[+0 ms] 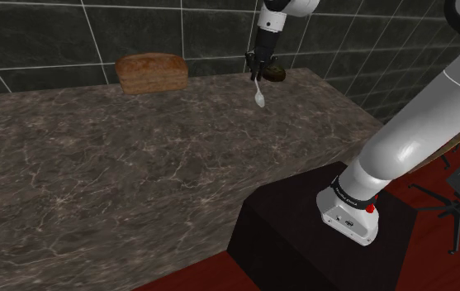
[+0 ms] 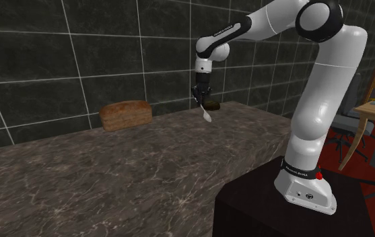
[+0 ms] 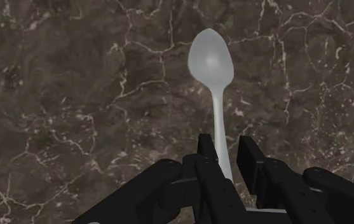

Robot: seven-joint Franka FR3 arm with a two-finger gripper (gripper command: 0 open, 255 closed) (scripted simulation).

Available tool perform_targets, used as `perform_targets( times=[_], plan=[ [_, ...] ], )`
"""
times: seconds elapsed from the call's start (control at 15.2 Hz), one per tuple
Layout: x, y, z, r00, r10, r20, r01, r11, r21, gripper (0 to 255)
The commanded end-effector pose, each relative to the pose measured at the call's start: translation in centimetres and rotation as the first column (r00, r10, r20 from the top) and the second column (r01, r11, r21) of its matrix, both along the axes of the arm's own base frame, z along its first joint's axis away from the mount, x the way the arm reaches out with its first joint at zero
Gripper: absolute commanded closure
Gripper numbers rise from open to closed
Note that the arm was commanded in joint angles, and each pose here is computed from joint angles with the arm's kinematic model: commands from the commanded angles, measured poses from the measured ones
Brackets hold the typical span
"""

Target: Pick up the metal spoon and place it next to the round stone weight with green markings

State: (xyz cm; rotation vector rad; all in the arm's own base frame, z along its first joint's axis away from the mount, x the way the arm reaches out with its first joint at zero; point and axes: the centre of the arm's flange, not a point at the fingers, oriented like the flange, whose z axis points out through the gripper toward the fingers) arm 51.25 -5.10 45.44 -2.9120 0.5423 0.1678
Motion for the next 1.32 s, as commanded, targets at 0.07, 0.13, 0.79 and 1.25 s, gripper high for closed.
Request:
perform_targets(
  times=[0.07,0.13,0.79,1.25],
  plan=[
    [-0.5,-3.7,0.0,1.000,0.001,0.000,-0.001,1.000,0.000,255],
    [-0.7,-5.0,0.0,1.000,0.001,0.000,-0.001,1.000,0.000,255],
    [-3.3,-18.0,0.0,1.000,0.001,0.000,-0.001,1.000,0.000,255],
    [-5.2,-27.0,0.0,1.000,0.001,0.000,-0.001,1.000,0.000,255]
  ],
)
